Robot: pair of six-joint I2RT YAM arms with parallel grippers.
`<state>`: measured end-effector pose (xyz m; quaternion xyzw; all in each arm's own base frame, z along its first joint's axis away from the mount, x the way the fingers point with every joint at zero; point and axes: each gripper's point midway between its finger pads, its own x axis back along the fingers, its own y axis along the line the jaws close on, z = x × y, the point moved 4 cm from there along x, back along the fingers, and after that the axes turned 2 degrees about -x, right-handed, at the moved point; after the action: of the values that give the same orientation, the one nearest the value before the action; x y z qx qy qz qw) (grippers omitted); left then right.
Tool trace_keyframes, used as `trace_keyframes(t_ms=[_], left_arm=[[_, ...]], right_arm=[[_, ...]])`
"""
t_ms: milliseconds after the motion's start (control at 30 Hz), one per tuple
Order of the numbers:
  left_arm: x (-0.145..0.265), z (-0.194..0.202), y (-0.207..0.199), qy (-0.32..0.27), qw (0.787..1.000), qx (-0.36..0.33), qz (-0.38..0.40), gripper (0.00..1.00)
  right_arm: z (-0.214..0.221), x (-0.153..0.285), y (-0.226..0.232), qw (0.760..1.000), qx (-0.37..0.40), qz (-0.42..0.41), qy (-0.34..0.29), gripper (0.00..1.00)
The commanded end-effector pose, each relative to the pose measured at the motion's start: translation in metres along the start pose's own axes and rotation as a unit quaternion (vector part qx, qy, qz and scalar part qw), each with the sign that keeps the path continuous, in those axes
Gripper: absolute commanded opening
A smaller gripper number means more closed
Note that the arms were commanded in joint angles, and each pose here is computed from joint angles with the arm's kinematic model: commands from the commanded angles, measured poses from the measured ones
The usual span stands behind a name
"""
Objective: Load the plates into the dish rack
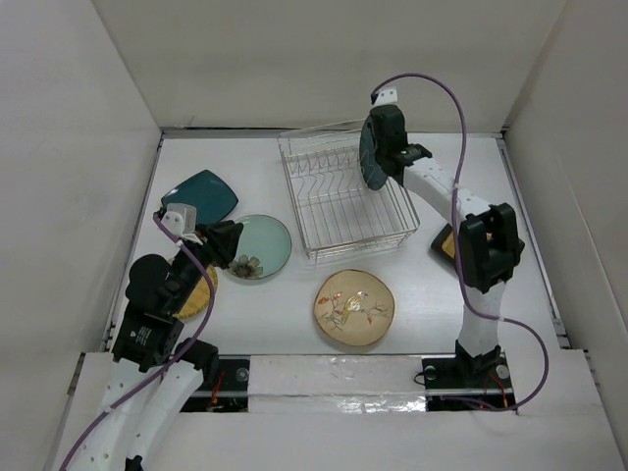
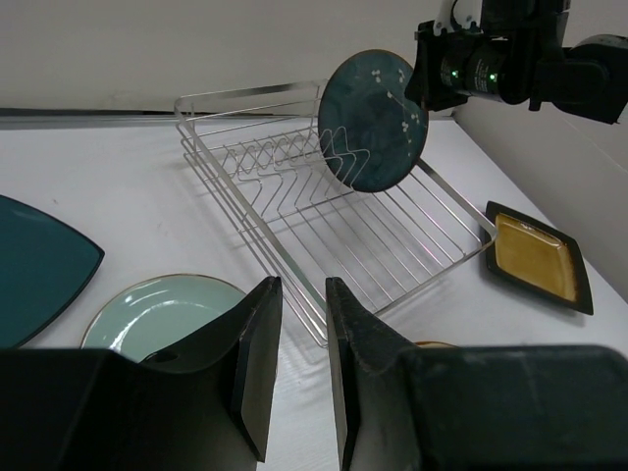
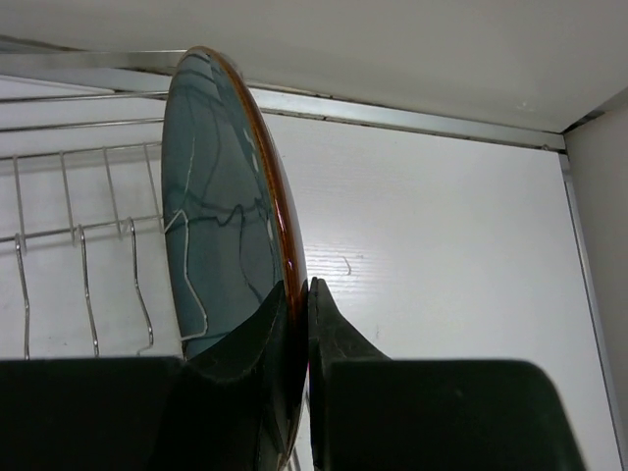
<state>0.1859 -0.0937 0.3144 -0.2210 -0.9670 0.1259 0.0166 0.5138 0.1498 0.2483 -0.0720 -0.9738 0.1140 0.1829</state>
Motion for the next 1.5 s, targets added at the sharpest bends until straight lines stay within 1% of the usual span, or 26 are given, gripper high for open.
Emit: trace_keyframes(t_ms=[0,67,100,167,200,300,400,467,500,533,567,600,633,667,700,733,767,833,867,900,1000,1033,1067,1167,1333,1467], left_arm=[[0.001,-0.009,-0.003,-0.024,1.000,-0.003,0.006,0.22],[0.000,-0.009,-0.003,-0.024,1.000,-0.003,0.006,0.22],[0.000,-0.008,-0.002,-0.022,1.000,-0.003,0.006,0.22],[0.000,-0.009,-0.003,-0.023,1.000,-0.003,0.006,0.22],[0.001,-0.009,-0.003,-0.025,1.000,-0.004,0.006,0.22],[0.001,-0.008,-0.002,-0.024,1.000,-0.003,0.005,0.22],[0.001,-0.009,-0.002,-0.025,1.000,-0.003,0.004,0.22],[0.001,-0.010,-0.001,-0.027,1.000,-0.003,0.001,0.22],[0.002,-0.010,-0.002,-0.029,1.000,-0.002,0.001,0.22],[0.003,-0.011,-0.001,-0.031,1.000,-0.002,0.000,0.22],[0.003,-0.011,-0.001,-0.031,1.000,-0.002,-0.001,0.22],[0.004,-0.011,-0.001,-0.032,0.999,-0.002,-0.002,0.22],[0.004,-0.011,-0.001,-0.032,0.999,-0.001,-0.003,0.22],[0.004,-0.011,0.000,-0.032,0.999,-0.002,-0.004,0.21],[0.005,-0.012,0.000,-0.034,0.999,-0.001,-0.005,0.19],[0.005,-0.011,0.000,-0.033,0.999,-0.001,-0.005,0.18],[0.005,-0.011,-0.001,-0.034,0.999,-0.001,-0.004,0.14],[0.005,-0.013,-0.001,-0.037,0.999,0.000,-0.003,0.09],[0.006,-0.013,-0.001,-0.038,0.999,0.000,-0.004,0.05],[0.006,-0.014,-0.001,-0.039,0.999,0.000,-0.005,0.04],[0.007,-0.014,0.000,-0.039,0.999,0.000,-0.009,0.06],[0.007,-0.013,0.000,-0.038,0.999,0.001,-0.009,0.09],[0.007,-0.014,0.000,-0.040,0.999,0.001,-0.009,0.15],[0.008,-0.013,0.001,-0.039,0.999,0.001,-0.010,0.21],[0.008,-0.013,0.001,-0.041,0.999,0.000,-0.012,0.23],[0.005,-0.012,0.003,-0.036,0.999,0.000,-0.016,0.23]], right_arm=[[-0.058,0.010,-0.001,0.993,-0.067,0.016,-0.095,0.00],[-0.057,0.010,-0.002,0.993,-0.068,0.019,-0.093,0.06],[-0.058,0.011,-0.002,0.993,-0.069,0.017,-0.092,0.19],[-0.061,0.014,-0.002,0.993,-0.077,0.010,-0.092,0.36],[-0.064,0.018,-0.003,0.993,-0.080,0.003,-0.090,0.50],[-0.076,0.037,-0.007,0.990,-0.101,-0.021,-0.095,0.67],[-0.070,0.052,-0.013,0.987,-0.132,-0.046,-0.084,0.76],[-0.078,0.083,-0.024,0.978,-0.172,-0.070,-0.095,0.76],[-0.049,0.086,-0.015,0.977,-0.174,-0.099,-0.069,0.70],[-0.055,0.113,-0.025,0.968,-0.199,-0.125,-0.088,0.59],[-0.045,0.126,-0.022,0.957,-0.232,-0.152,-0.084,0.43],[-0.032,0.138,-0.019,0.949,-0.246,-0.182,-0.080,0.08],[0.013,0.144,-0.003,0.941,-0.243,-0.231,-0.046,0.00],[0.013,0.169,-0.011,0.927,-0.269,-0.255,-0.061,0.00],[0.031,0.177,-0.011,0.923,-0.272,-0.269,-0.046,0.00],[0.074,0.183,-0.005,0.922,-0.264,-0.285,0.000,0.00],[0.079,0.200,-0.011,0.914,-0.278,-0.295,-0.003,0.00],[0.116,0.220,-0.005,0.904,-0.270,-0.327,0.057,0.00],[0.143,0.225,-0.004,0.900,-0.277,-0.324,0.091,0.04],[0.153,0.235,-0.010,0.898,-0.282,-0.323,0.103,0.32],[0.196,0.245,-0.017,0.896,-0.283,-0.300,0.166,0.72],[0.206,0.249,-0.015,0.891,-0.278,-0.307,0.184,0.76],[0.221,0.250,-0.014,0.887,-0.276,-0.307,0.206,0.78],[0.240,0.262,0.004,0.853,-0.283,-0.357,0.255,0.78],[0.259,0.261,0.020,0.832,-0.286,-0.381,0.285,0.75],[0.277,0.253,0.026,0.830,-0.281,-0.366,0.312,0.72]])
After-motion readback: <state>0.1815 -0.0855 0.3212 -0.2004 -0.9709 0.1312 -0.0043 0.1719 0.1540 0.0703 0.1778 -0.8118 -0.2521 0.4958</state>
